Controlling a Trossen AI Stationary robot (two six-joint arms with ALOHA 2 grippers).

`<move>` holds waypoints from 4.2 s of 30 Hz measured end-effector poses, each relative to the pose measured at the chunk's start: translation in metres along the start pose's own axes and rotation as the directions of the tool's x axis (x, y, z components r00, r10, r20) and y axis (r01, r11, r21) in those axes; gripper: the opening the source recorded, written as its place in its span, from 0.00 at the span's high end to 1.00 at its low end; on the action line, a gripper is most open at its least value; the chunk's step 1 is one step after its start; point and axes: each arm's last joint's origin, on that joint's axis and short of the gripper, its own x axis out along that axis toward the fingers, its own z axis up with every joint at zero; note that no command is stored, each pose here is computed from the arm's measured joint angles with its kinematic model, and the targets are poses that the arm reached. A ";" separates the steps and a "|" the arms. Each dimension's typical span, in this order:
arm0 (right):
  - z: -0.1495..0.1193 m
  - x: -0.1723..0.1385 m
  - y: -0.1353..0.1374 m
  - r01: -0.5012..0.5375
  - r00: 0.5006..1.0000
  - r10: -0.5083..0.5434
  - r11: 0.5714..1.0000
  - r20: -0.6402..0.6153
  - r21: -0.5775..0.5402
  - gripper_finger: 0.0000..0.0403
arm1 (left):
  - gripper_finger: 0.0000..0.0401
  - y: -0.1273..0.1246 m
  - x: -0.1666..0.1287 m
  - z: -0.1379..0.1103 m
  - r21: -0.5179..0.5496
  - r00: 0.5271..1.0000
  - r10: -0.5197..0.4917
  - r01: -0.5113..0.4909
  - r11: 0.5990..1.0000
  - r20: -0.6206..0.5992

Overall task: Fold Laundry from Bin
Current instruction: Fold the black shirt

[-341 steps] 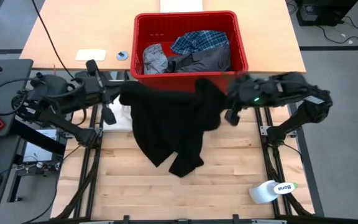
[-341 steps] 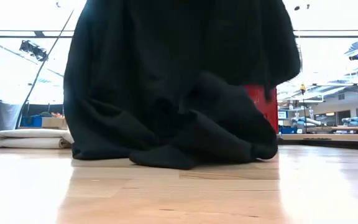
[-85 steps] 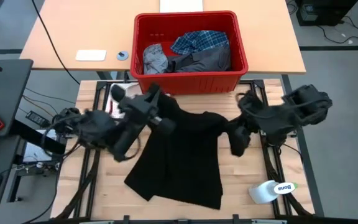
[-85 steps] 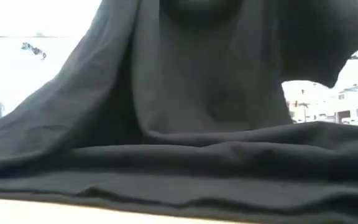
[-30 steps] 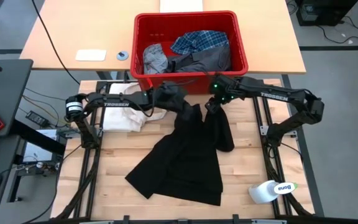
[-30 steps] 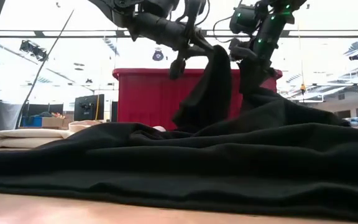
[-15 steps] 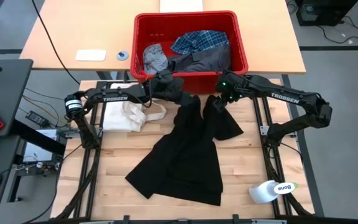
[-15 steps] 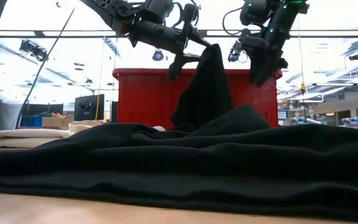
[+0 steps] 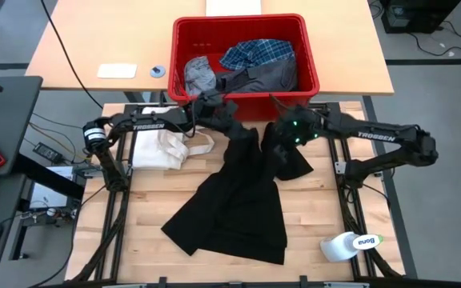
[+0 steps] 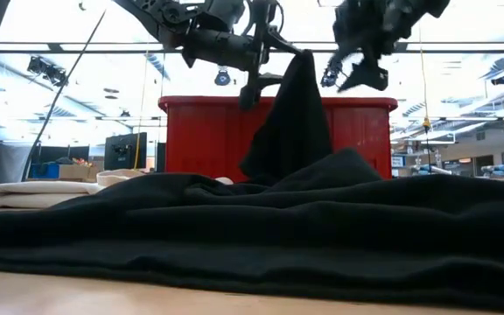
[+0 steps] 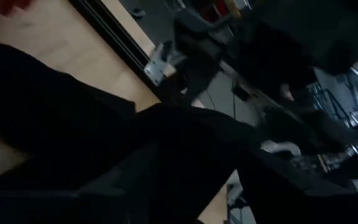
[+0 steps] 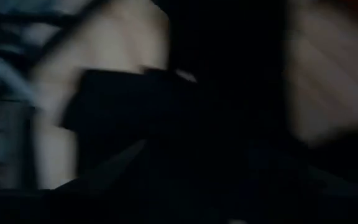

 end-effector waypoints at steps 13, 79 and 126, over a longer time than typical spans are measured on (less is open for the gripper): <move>-0.032 0.044 0.045 0.088 0.953 -0.112 0.992 0.283 0.095 0.39 | 0.52 -0.003 0.004 -0.003 -0.195 0.989 0.106 -0.085 0.977 0.102; -0.064 -0.084 -0.009 0.519 0.803 -0.489 0.855 -0.340 -0.005 0.78 | 0.45 -0.052 -0.033 -0.059 0.384 0.914 0.352 -0.257 0.887 -0.203; -0.101 0.005 0.043 -0.146 0.973 0.144 0.989 -0.179 0.001 0.62 | 0.46 -0.037 -0.072 -0.335 0.234 0.268 0.612 -0.753 0.615 -0.744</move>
